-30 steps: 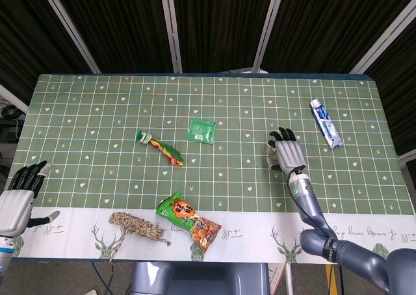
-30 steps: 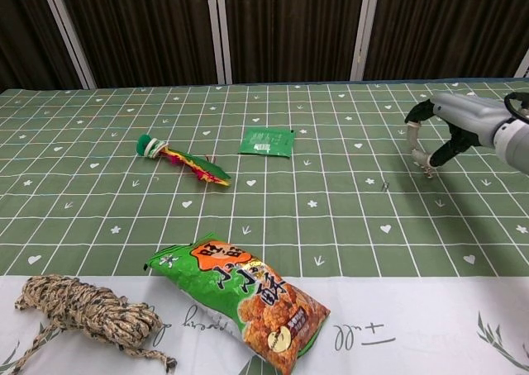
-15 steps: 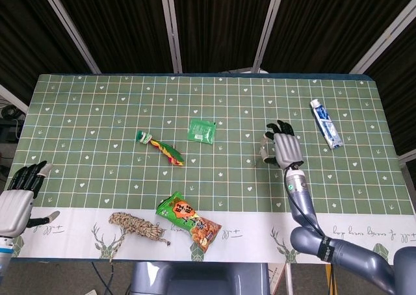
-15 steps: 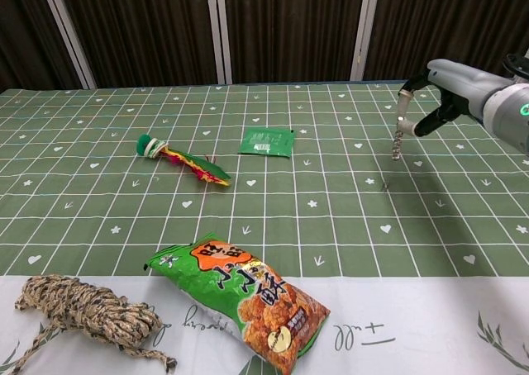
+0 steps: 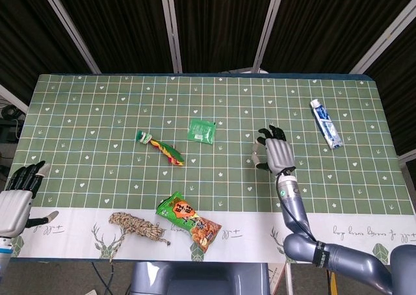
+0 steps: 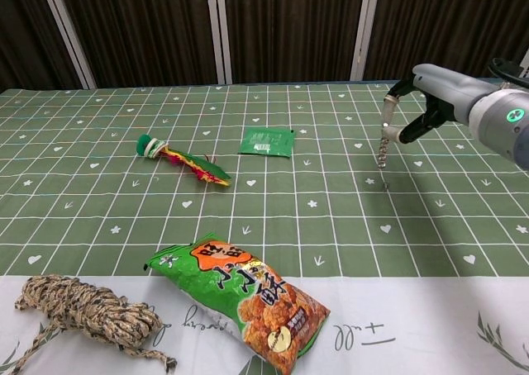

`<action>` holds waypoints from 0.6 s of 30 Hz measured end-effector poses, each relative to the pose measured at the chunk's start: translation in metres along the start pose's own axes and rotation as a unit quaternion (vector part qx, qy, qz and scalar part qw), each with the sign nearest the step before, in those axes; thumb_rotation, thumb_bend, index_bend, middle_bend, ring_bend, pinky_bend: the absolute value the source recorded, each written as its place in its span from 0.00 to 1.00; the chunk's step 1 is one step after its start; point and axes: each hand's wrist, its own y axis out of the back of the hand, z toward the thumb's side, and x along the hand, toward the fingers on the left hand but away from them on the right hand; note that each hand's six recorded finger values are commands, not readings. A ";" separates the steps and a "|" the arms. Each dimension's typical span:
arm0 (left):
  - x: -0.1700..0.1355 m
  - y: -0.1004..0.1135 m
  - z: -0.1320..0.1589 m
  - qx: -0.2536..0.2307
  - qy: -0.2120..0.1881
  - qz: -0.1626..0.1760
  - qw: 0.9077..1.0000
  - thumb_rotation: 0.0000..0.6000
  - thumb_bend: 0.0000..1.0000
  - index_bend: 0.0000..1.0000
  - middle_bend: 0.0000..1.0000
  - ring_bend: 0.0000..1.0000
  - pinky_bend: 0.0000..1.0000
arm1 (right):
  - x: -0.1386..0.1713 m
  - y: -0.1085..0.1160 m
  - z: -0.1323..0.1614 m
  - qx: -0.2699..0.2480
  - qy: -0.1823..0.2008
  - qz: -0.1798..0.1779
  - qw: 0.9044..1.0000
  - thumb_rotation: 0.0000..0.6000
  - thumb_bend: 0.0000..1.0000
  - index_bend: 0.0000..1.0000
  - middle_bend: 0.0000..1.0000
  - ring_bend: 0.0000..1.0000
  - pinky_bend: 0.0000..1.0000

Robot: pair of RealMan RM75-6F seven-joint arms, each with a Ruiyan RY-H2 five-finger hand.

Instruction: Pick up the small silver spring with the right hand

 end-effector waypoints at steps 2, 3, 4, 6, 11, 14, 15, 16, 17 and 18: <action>0.000 0.000 0.000 0.000 0.001 0.000 1.000 1.00 0.07 0.00 0.00 0.00 0.00 | 0.001 -0.003 0.001 -0.001 0.000 0.003 1.000 1.00 0.38 0.58 0.17 0.00 0.00; 0.000 0.000 0.000 0.000 0.001 0.000 1.000 1.00 0.07 0.00 0.00 0.00 0.00 | 0.001 -0.004 0.001 0.000 0.000 0.004 1.000 1.00 0.38 0.58 0.17 0.00 0.00; 0.000 0.000 0.000 0.000 0.001 -0.001 1.000 1.00 0.07 0.00 0.00 0.00 0.00 | 0.002 -0.005 0.001 0.001 0.000 0.005 1.000 1.00 0.38 0.58 0.17 0.00 0.00; 0.000 0.000 0.000 0.000 0.001 0.000 1.000 1.00 0.07 0.00 0.00 0.00 0.00 | 0.002 -0.007 0.001 0.002 0.000 0.007 1.000 1.00 0.38 0.58 0.17 0.00 0.00; -0.001 0.000 0.000 0.000 0.000 0.000 1.000 1.00 0.07 0.00 0.00 0.00 0.00 | 0.004 -0.013 0.000 0.001 -0.002 0.011 1.000 1.00 0.38 0.58 0.17 0.00 0.00; 0.000 0.000 0.000 0.000 0.000 0.000 1.000 1.00 0.07 0.00 0.00 0.00 0.00 | 0.003 -0.012 0.000 0.001 -0.002 0.008 1.000 1.00 0.38 0.58 0.17 0.00 0.00; 0.000 0.000 0.000 0.000 0.000 0.000 1.000 1.00 0.07 0.00 0.00 0.00 0.00 | 0.003 -0.012 0.000 0.001 -0.003 0.008 1.000 1.00 0.38 0.58 0.17 0.00 0.00; 0.000 0.000 0.000 0.000 0.000 0.000 1.000 1.00 0.07 0.00 0.00 0.00 0.00 | 0.003 -0.011 -0.001 0.001 -0.004 0.008 1.000 1.00 0.38 0.58 0.16 0.00 0.00; 0.000 0.000 0.000 0.000 0.000 0.000 1.000 1.00 0.07 0.00 0.00 0.00 0.00 | 0.003 -0.011 -0.001 0.001 -0.005 0.007 1.000 1.00 0.38 0.58 0.16 0.00 0.00; -0.001 0.000 0.000 0.000 0.001 0.000 1.000 1.00 0.07 0.00 0.00 0.00 0.00 | 0.003 -0.011 -0.002 0.001 -0.005 0.007 1.000 1.00 0.38 0.58 0.17 0.00 0.00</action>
